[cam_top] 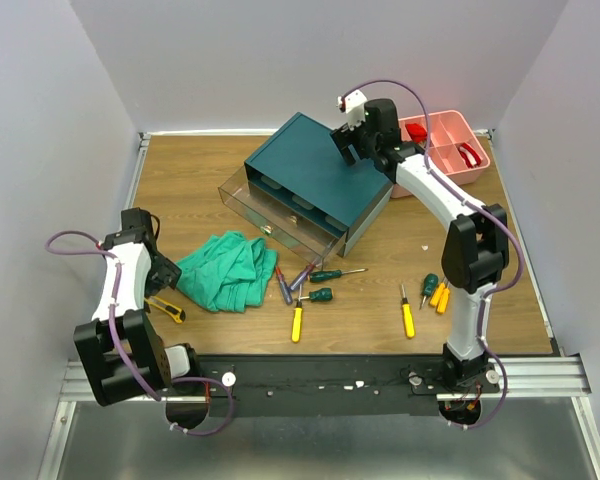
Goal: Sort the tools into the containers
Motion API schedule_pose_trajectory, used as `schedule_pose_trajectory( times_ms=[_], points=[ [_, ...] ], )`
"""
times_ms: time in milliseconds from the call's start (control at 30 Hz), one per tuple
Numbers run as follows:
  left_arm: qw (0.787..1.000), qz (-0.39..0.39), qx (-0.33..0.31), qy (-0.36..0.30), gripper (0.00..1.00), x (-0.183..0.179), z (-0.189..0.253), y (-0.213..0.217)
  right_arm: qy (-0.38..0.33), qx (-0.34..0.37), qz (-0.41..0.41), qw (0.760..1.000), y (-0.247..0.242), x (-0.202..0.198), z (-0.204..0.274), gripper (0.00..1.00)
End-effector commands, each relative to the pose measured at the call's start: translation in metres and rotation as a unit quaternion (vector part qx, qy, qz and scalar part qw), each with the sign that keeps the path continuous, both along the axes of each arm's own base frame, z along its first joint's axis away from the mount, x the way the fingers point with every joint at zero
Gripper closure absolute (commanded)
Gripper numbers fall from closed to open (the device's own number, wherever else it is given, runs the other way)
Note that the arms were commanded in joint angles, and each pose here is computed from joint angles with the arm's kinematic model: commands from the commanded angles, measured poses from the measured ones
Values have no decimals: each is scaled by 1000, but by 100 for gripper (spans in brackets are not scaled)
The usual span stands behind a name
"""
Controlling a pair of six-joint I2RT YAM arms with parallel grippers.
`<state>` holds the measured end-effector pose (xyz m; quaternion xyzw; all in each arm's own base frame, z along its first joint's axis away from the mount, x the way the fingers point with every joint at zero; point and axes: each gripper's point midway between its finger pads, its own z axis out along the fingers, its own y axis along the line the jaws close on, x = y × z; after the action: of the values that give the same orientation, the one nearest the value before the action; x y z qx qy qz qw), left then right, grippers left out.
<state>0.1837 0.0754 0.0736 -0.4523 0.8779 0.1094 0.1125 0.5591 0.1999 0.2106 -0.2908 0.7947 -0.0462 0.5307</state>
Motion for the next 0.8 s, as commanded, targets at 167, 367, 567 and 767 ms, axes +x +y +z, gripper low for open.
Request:
schedule_pose_trajectory(
  times_ms=[167,367,567,767],
  points=[
    [999,-7,-16,39,20,-2,-8,2,2,9,21,1000,8,-11,23,0],
    [998,12,-23,62,30,-6,-28,2,0,15,24,1000,10,-9,27,0],
    [996,26,-13,79,37,-7,-46,7,5,12,25,1000,8,-14,22,0],
    [996,13,4,92,46,-5,-69,15,6,14,24,1000,8,-15,21,0]
  ],
)
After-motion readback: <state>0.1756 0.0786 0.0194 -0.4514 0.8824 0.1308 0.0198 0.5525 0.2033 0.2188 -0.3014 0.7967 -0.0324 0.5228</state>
